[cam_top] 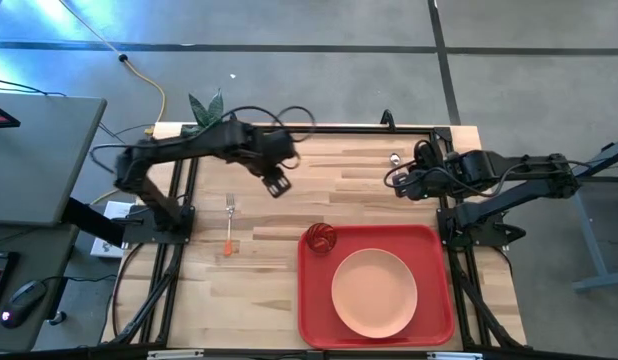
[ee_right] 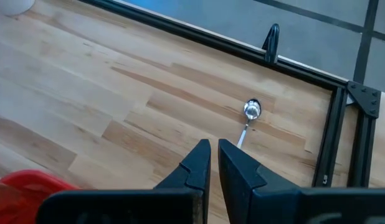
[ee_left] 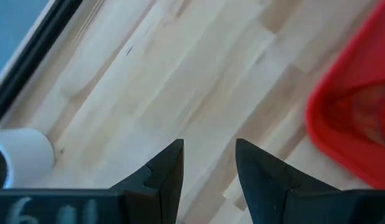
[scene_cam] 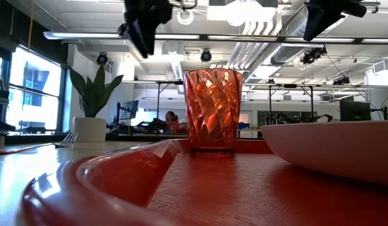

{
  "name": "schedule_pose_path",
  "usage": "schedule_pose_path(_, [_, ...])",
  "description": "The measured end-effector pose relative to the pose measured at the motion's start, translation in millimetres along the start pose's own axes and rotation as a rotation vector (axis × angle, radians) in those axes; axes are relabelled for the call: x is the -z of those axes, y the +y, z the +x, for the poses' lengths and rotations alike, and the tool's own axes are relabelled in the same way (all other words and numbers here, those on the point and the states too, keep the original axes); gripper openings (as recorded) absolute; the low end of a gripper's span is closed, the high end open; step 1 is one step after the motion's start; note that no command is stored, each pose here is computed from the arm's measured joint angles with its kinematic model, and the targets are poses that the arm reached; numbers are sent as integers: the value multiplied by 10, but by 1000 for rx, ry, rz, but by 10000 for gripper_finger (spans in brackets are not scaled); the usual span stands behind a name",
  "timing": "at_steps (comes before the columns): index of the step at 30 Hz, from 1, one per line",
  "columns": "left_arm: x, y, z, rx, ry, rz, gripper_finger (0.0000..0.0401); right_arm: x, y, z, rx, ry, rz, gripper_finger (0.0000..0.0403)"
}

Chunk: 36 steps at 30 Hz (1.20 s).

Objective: Pick and place plate/cup/fork/spoon on tray
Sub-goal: Put the orange fork to the right of the light orange plate on the red tray

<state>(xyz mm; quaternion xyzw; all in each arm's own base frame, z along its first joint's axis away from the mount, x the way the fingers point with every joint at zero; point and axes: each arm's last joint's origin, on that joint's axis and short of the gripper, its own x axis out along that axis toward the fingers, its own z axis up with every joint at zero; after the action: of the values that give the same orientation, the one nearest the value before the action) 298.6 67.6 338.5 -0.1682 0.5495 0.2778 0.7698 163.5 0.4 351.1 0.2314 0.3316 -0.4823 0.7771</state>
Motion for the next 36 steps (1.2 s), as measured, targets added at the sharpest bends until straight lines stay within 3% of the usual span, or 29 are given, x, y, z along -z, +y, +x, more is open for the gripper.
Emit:
schedule_pose_path(6, [443, 483, 358, -81, 90, -151, 136, -11, 7, 0, 0, -25, 51, 24])
schedule_pose_path(9, [675, 685, 570, -118, 178, -142, 136, -24, 28, 0, -13, -44, 71, 24])
schedule_pose_path(12, [882, 856, 812, -87, 290, -147, 136, -41, 63, 3, -32, -66, 63, 24])
schedule_pose_path(16, [1051, 1038, 1042, -70, 372, -286, 138, -78, 150, 7, -83, -102, 4, 24])
schedule_pose_path(22, [1060, 1164, 1160, -53, 335, -378, 172, -147, 269, 3, -148, -176, 16, 24])
schedule_pose_path(27, [1060, 1190, 1304, 96, 282, -435, 207, -161, 301, 27, -150, -180, 14, 24])
schedule_pose_path(36, [1275, 1196, 1445, 103, 394, -446, 223, -119, 414, 115, -156, -112, 29, 24])
